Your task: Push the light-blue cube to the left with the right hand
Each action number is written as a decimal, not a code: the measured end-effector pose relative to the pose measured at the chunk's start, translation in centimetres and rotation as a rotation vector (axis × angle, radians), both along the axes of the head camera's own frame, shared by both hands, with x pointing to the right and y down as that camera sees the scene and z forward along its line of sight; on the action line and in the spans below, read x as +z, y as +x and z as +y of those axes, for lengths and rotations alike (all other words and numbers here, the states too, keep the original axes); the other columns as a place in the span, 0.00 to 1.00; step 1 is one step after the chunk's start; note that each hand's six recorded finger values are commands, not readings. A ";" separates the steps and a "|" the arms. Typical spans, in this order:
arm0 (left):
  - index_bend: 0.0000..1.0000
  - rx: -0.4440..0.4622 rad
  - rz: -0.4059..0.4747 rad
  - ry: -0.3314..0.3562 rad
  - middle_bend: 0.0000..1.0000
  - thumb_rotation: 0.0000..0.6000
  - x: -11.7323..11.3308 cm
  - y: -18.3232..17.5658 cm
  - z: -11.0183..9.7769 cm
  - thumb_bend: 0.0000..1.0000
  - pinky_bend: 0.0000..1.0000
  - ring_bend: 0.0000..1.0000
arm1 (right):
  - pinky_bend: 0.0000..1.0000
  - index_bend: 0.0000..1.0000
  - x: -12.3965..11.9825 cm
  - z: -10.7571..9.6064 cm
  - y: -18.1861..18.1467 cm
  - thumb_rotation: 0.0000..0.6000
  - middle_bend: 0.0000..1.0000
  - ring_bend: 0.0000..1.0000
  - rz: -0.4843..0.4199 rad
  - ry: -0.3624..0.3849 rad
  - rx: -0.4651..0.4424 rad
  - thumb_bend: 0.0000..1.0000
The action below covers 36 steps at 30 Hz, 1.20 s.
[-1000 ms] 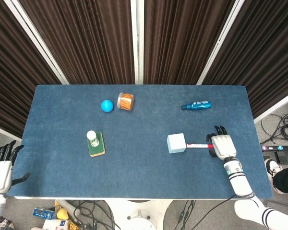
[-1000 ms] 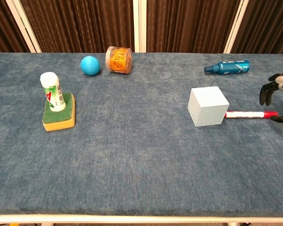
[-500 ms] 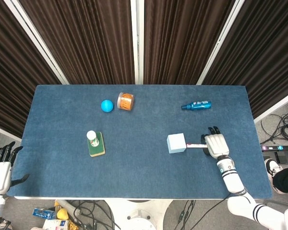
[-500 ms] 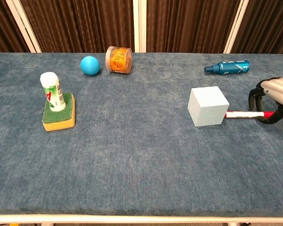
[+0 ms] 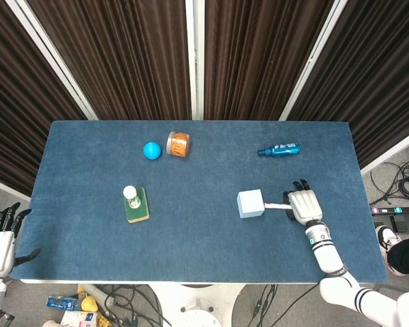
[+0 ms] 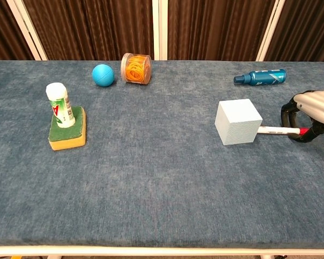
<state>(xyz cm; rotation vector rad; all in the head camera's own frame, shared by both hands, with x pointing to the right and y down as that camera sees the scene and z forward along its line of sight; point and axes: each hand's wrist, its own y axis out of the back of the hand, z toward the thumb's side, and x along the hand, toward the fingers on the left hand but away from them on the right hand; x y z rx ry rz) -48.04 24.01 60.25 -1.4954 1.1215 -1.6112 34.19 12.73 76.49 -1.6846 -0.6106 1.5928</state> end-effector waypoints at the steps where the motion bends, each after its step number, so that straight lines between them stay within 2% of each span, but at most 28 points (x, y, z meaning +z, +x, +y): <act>1: 0.22 -0.001 0.000 0.000 0.16 1.00 0.0 0.0 0.0 0.15 0.10 0.10 | 0.11 0.57 0.0 0.0 0.0 1.00 0.55 0.17 -0.001 0.001 -0.001 0.32; 10: 0.22 0.003 0.000 0.006 0.16 1.00 -0.1 0.1 -0.1 0.15 0.10 0.10 | 0.15 0.68 -0.9 -0.3 0.8 1.00 0.62 0.22 0.003 0.013 -0.017 0.47; 18: 0.22 0.016 -0.001 0.007 0.16 1.00 -0.3 0.5 -0.3 0.15 0.10 0.10 | 0.18 0.71 -3.5 -1.0 3.1 1.00 0.65 0.25 0.012 0.043 -0.037 0.48; 22: 0.22 0.022 0.002 0.004 0.16 1.00 -0.3 0.7 -0.4 0.15 0.10 0.10 | 0.20 0.72 -3.9 -1.3 3.0 1.00 0.65 0.25 -0.007 0.047 -0.037 0.48; 28: 0.22 0.017 0.000 -0.002 0.16 1.00 -0.4 0.6 -0.2 0.15 0.10 0.10 | 0.23 0.72 -3.0 -1.9 0.8 1.00 0.65 0.25 -0.029 0.024 -0.069 0.48; 36: 0.22 0.000 0.001 -0.005 0.16 1.00 -0.3 0.1 0.2 0.15 0.10 0.10 | 0.25 0.72 -1.5 -2.8 -5.3 1.00 0.65 0.26 -0.071 0.008 -0.168 0.48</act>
